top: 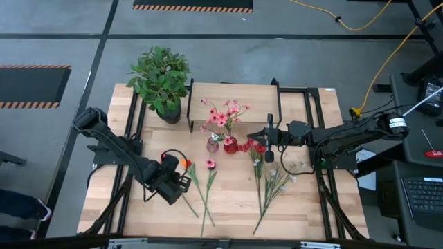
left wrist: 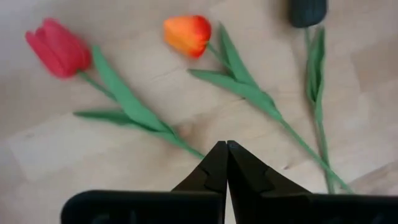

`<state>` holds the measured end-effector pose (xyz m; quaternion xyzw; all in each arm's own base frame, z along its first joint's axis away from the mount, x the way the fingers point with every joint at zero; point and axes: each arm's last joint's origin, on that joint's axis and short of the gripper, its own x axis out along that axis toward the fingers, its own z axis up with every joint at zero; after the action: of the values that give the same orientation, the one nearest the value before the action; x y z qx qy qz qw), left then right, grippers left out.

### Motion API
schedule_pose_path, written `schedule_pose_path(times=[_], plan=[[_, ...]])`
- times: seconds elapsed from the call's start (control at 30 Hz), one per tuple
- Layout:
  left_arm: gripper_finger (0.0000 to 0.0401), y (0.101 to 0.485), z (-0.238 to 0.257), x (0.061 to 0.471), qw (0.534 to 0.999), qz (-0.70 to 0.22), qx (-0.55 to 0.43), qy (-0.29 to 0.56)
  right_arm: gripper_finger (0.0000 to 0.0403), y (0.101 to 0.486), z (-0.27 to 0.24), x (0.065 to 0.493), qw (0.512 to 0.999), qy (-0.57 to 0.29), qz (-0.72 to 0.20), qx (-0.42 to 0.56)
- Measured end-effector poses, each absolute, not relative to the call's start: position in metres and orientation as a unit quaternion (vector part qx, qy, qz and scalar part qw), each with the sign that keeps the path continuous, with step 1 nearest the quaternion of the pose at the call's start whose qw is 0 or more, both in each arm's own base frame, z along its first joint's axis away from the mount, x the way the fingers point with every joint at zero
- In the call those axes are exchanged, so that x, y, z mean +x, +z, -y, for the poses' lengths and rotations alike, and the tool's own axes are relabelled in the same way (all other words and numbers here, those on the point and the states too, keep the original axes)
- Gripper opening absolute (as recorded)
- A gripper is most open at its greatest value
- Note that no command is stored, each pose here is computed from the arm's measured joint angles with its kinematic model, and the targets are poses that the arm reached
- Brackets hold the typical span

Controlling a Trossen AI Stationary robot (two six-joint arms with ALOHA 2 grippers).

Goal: Pick and place flowers into a vace then onto a shelf
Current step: Put the red flower into the red vase

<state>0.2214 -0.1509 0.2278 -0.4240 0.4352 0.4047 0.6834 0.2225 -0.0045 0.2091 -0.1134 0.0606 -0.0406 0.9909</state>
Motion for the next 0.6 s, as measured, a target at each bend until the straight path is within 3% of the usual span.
schedule_pose_path(times=[0.27,0.6], plan=[[0.0015,0.211,0.165,0.215,0.652,-0.443,-0.42,0.449,0.0007,0.209,0.007,0.222,0.986,-0.043,-0.062,-0.147],[0.0084,0.187,0.17,0.219,0.628,-0.418,-0.41,0.513,0.0002,0.21,0.018,0.222,0.984,-0.068,-0.063,-0.149]])
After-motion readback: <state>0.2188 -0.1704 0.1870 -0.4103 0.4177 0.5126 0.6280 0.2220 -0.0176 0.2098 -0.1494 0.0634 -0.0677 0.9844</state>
